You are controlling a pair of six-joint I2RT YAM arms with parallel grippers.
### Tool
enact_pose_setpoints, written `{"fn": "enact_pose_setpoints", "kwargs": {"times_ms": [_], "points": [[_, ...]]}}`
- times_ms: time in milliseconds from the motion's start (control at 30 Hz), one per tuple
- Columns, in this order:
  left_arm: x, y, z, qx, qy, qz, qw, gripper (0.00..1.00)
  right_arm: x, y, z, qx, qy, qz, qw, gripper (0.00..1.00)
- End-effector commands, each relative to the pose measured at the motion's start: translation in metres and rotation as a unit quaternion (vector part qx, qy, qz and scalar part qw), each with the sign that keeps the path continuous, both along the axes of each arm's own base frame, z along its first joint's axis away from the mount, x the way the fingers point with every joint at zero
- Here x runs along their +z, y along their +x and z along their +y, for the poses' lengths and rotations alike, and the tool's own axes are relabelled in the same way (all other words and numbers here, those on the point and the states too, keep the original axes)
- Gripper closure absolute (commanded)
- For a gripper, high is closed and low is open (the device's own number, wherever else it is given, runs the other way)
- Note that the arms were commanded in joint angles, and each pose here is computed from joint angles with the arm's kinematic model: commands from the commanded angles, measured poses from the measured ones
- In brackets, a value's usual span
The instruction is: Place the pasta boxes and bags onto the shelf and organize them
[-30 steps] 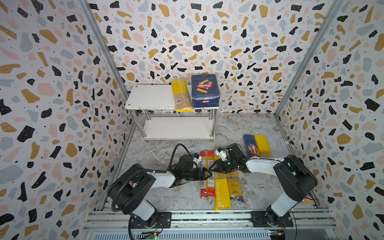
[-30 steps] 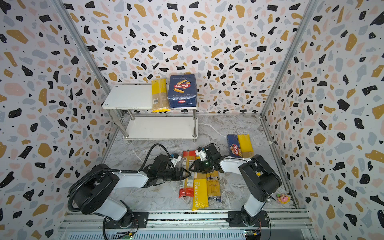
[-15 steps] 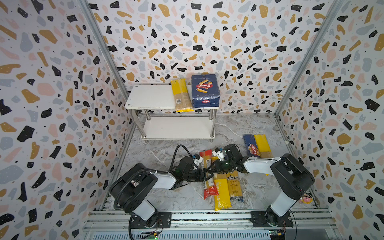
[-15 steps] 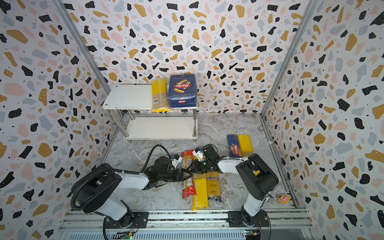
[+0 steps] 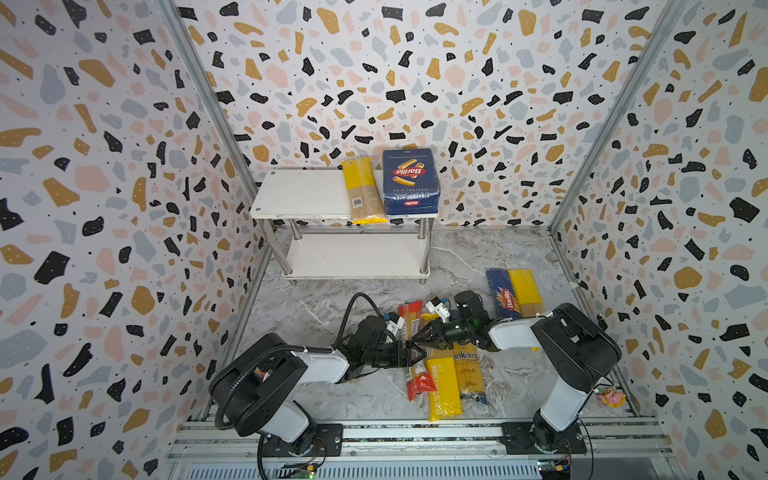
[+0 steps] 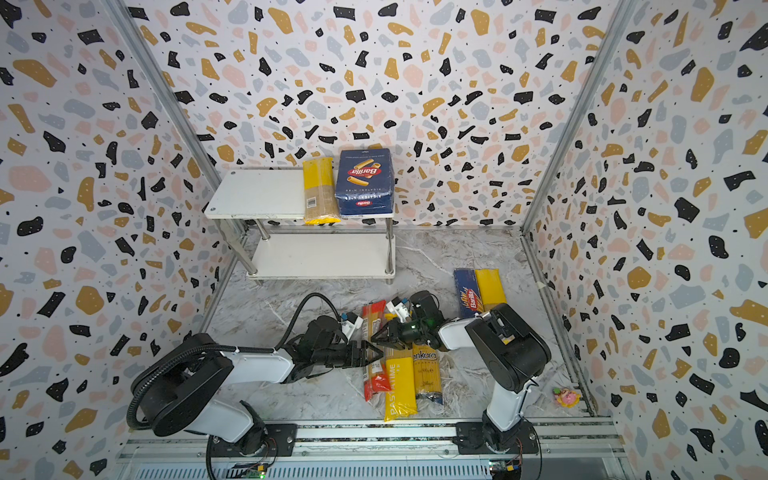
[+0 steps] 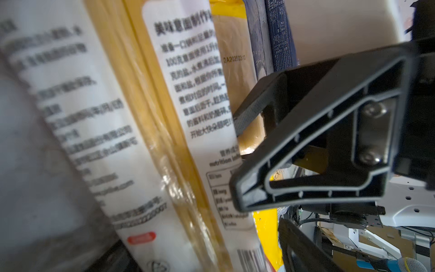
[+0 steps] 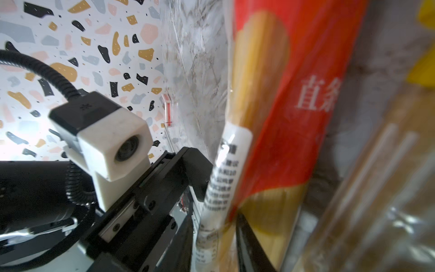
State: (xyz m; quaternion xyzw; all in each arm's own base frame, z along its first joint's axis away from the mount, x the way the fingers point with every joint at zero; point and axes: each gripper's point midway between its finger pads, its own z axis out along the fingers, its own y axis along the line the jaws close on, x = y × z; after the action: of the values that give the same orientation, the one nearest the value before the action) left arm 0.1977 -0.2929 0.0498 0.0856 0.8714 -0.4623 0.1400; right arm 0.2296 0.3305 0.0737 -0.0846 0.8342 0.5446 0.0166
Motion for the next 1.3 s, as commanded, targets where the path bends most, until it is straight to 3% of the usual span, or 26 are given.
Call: {"fn": "enact_pose_setpoints", "kwargs": {"times_ms": [0, 133, 367, 533, 833, 1267], "points": [[-0.009, -0.008, -0.001, -0.012, 0.003, 0.012, 1.0, 0.14, 0.014, -0.003, 0.002, 0.014, -0.015, -0.035, 0.999, 0.67], [-0.014, -0.006, -0.002, -0.011, 0.012, 0.017, 1.0, 0.14, 0.007, 0.008, -0.019, -0.019, -0.095, -0.068, 0.993, 0.54], [-0.025, -0.002, -0.001, -0.012, 0.049, 0.023, 0.998, 0.14, 0.02, 0.019, -0.061, -0.082, -0.161, -0.107, 0.978, 0.36], [-0.034, 0.002, -0.003, -0.011, 0.082, 0.029, 0.996, 0.11, 0.035, 0.02, -0.092, -0.128, -0.196, -0.141, 0.962, 0.35], [-0.067, 0.016, 0.01, 0.006, 0.201, 0.041, 0.979, 0.11, 0.051, 0.013, -0.124, -0.164, -0.203, -0.162, 0.952, 0.35], [-0.106, 0.02, 0.007, -0.003, 0.29, 0.058, 0.955, 0.25, 0.051, 0.012, -0.144, -0.175, -0.187, -0.162, 0.953, 0.35]]}}
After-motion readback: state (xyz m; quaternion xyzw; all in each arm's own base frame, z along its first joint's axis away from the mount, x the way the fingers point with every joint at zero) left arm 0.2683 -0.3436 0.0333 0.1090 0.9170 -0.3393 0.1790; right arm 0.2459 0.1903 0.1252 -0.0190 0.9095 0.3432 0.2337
